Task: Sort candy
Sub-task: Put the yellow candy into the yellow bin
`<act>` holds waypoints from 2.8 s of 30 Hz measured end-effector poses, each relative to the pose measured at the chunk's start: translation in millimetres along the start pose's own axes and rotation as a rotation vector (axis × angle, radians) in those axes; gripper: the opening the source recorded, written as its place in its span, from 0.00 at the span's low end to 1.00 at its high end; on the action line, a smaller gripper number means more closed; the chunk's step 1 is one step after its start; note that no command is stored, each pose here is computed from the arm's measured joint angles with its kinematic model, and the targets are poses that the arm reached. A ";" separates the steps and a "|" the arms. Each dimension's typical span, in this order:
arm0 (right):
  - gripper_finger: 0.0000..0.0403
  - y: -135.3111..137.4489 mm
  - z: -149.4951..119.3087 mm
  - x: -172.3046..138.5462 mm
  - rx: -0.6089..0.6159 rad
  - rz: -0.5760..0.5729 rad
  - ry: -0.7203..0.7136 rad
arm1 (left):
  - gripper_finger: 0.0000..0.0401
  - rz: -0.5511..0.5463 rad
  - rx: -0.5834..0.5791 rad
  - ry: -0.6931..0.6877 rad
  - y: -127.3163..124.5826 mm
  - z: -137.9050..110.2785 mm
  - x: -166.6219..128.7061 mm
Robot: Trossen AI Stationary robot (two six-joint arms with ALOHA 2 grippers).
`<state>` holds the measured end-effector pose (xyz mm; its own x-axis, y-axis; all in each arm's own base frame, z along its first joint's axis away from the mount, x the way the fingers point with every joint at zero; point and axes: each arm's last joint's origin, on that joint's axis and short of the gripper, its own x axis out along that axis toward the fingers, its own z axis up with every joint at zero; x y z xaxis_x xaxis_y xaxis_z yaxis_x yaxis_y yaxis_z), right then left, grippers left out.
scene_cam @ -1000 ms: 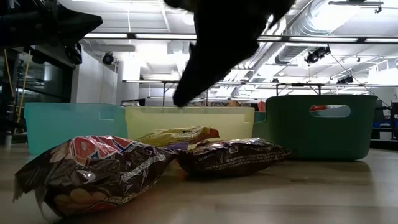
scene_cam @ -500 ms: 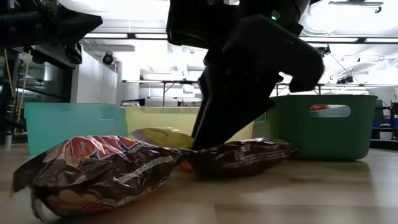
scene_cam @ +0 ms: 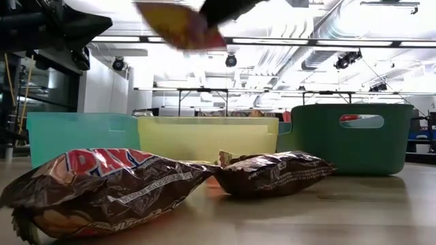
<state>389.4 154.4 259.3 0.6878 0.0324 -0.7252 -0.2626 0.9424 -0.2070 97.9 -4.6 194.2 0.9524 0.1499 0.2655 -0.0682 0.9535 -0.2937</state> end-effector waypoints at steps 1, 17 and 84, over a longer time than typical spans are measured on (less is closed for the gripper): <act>0.01 -6.6 2.0 -6.7 0.012 -0.010 -0.016 | 0.00 0.000 0.000 -0.001 0.0 0.1 0.0; 0.00 -69.2 -54.4 27.5 0.296 -0.124 0.112 | 0.00 0.000 0.000 -0.001 0.0 0.1 0.0; 0.18 95.0 -231.1 -84.1 0.956 0.122 0.698 | 0.00 0.007 0.008 0.027 0.7 -2.7 0.0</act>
<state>150.3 164.3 148.8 0.0979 0.2301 -0.9682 0.5140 0.8214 0.2472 98.7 -4.7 191.5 0.9596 0.1492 0.2385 -0.0769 0.9545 -0.2881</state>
